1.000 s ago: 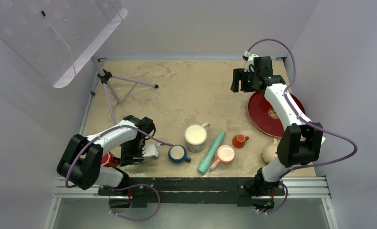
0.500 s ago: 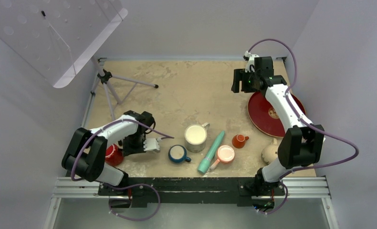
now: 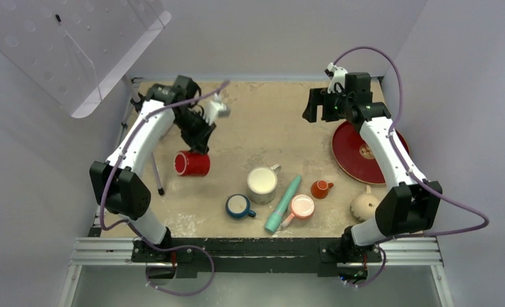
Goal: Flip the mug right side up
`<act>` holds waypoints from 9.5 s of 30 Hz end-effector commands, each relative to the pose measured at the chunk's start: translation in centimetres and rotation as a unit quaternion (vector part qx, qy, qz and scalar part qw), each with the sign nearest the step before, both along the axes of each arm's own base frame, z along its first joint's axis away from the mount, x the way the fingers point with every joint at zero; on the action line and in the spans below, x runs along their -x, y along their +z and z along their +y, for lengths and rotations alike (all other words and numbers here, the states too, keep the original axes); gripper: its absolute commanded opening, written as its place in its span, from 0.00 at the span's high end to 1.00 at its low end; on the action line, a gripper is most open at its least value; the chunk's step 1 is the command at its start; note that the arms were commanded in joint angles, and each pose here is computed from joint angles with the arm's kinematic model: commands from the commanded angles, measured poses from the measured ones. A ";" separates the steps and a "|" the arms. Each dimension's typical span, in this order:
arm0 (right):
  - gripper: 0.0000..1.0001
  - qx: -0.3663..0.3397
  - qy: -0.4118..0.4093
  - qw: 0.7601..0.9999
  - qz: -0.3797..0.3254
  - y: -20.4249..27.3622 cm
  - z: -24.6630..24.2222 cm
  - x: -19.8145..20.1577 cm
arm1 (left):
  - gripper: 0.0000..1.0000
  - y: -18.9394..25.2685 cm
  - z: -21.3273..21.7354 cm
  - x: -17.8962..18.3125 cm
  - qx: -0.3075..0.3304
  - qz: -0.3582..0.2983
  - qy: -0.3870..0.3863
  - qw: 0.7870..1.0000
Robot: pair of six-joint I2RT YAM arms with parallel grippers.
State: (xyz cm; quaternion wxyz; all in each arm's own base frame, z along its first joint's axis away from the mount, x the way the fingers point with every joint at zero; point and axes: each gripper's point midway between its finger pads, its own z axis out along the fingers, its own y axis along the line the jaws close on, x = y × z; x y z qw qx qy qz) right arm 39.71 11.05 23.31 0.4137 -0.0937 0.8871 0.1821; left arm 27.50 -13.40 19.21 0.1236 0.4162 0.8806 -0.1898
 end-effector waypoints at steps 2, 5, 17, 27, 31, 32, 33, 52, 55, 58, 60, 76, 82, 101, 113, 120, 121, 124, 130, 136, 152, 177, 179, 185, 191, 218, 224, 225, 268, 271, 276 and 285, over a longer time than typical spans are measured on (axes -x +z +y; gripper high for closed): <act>0.02 -0.127 0.143 0.973 -0.133 10.4 7.6 2.9 | 1.00 13.5 -5.9 -5.7 0.209 -0.107 0.065 0.970; 0.02 -0.183 0.230 0.938 -0.184 14.5 12.5 6.2 | 1.00 19.3 -8.3 -6.8 0.299 -0.155 0.047 0.940; 0.13 -0.317 0.401 0.824 -0.245 20.6 20.2 13.3 | 1.00 28.3 -12.7 -1.8 0.412 -0.251 -0.102 0.870; 0.86 -0.324 0.439 0.808 -0.223 20.7 22.0 14.6 | 1.00 28.6 -14.4 0.7 0.420 -0.252 -0.144 0.860; 1.00 -0.268 0.325 0.878 -0.229 19.9 19.8 10.8 | 0.58 28.8 -13.6 0.3 0.401 -0.256 -0.095 0.874; 1.00 -0.249 0.286 0.900 -0.218 18.7 18.6 9.5 | 0.42 28.8 -13.1 0.2 0.390 -0.263 -0.078 0.879; 1.00 -0.232 0.246 0.918 -0.206 17.6 17.1 8.4 | 0.25 28.7 -12.5 0.0 0.377 -0.270 -0.057 0.884; 1.00 0.132 -0.243 0.957 0.082 -3.7 -8.5 -3.9 | 0.00 14.4 -0.5 0.2 0.075 -0.268 0.137 0.951; 1.00 0.140 -0.263 0.950 0.096 -5.6 -10.4 -4.1 | 0.00 14.3 -0.4 0.2 0.072 -0.273 0.130 0.951; 1.00 0.125 -0.269 0.948 0.115 -7.6 -11.9 -4.4 | 0.00 14.3 -0.5 0.1 0.072 -0.276 0.126 0.950; 1.00 0.109 -0.266 0.949 0.125 -8.8 -12.1 -4.6 | 0.00 14.3 -0.6 0.0 0.073 -0.277 0.122 0.950; 1.00 0.087 -0.276 0.943 0.161 -14.5 -15.0 -7.6 | 0.00 14.2 -1.3 -0.8 0.077 -0.271 0.114 0.953; 1.00 0.097 -0.275 0.944 0.155 -14.6 -15.3 -8.5 | 0.00 13.9 -1.4 -1.0 0.075 -0.266 0.112 0.954; 0.44 0.098 -0.249 0.956 0.123 -9.9 -13.3 -9.1 | 0.02 10.2 -2.8 0.8 0.080 -0.216 0.041 0.972; 0.40 0.088 -0.184 0.977 0.070 -4.2 -8.6 -4.9 | 0.12 6.2 -11.4 2.8 0.061 -0.088 -0.043 0.993; 0.34 0.056 -0.177 0.982 0.028 -2.0 -8.6 -3.0 | 0.15 4.2 -21.6 0.9 0.071 -0.065 -0.079 0.992; 0.33 0.054 -0.186 0.981 0.023 -1.7 -9.2 -2.9 | 0.14 3.5 -22.8 0.7 0.072 -0.060 -0.081 0.992; 0.34 0.058 -0.200 0.978 0.015 -1.2 -9.8 -2.5 | 0.14 0.6 -25.3 0.1 0.051 -0.057 -0.086 0.993; 0.33 0.057 -0.190 0.980 0.021 -1.5 -9.5 -1.9 | 0.14 -6.0 -26.4 -1.3 -0.034 -0.073 -0.089 0.993; 0.34 0.052 -0.186 0.981 0.018 -1.6 -9.3 -1.8 | 0.16 -10.6 -25.4 -3.1 -0.092 -0.090 -0.081 0.988; 0.34 0.050 -0.190 0.980 0.023 -1.2 -9.3 -0.5 | 0.99 -11.1 -23.3 0.5 -0.087 -0.004 -0.077 0.993; 0.30 -0.201 0.207 0.952 -0.104 3.7 8.8 5.5 | 1.00 10.0 -20.1 -8.4 0.305 -0.064 -0.006 0.950; 0.29 -0.189 0.236 0.946 -0.115 3.7 9.0 5.8 | 1.00 11.2 -20.2 -7.5 0.320 -0.073 -0.043 0.944; 0.29 -0.197 0.239 0.947 -0.083 0.7 9.3 5.7 | 1.00 13.1 -19.8 -6.4 0.328 -0.089 -0.068 0.938; 0.26 -0.232 0.274 0.931 -0.067 0.0 11.0 6.7 | 1.00 13.6 -20.4 -5.7 0.342 -0.079 -0.075 0.933; 1.00 0.011 0.104 0.993 -0.050 0.8 6.2 6.0 | 0.08 10.7 -15.3 -9.2 0.213 -0.183 -0.014 0.960; 1.00 0.205 0.023 0.978 -0.003 -1.5 -1.0 5.5 | 0.07 9.0 -11.9 -10.0 0.128 -0.214 0.025 0.968; 1.00 0.229 0.010 0.973 -0.001 -1.6 -2.0 5.6 | 0.07 8.8 -11.6 -9.7 0.123 -0.213 0.025 0.969; 0.72 0.354 0.087 0.930 0.037 -11.1 -12.2 2.9 | 0.09 4.3 -10.4 -7.9 0.090 -0.176 0.017 0.980; 0.60 0.344 0.085 0.935 0.031 -10.8 -11.8 2.8 | 0.09 4.3 -10.5 -7.9 0.092 -0.176 0.016 0.980; 0.57 0.346 0.066 0.935 0.027 -9.2 -12.2 2.7 | 0.10 3.9 -10.8 -7.4 0.099 -0.162 0.008 0.982; 0.49 0.325 0.007 0.944 -0.059 -1.1 -11.2 2.1 | 0.20 1.3 -14.2 4.3 0.108 -0.010 -0.177 0.978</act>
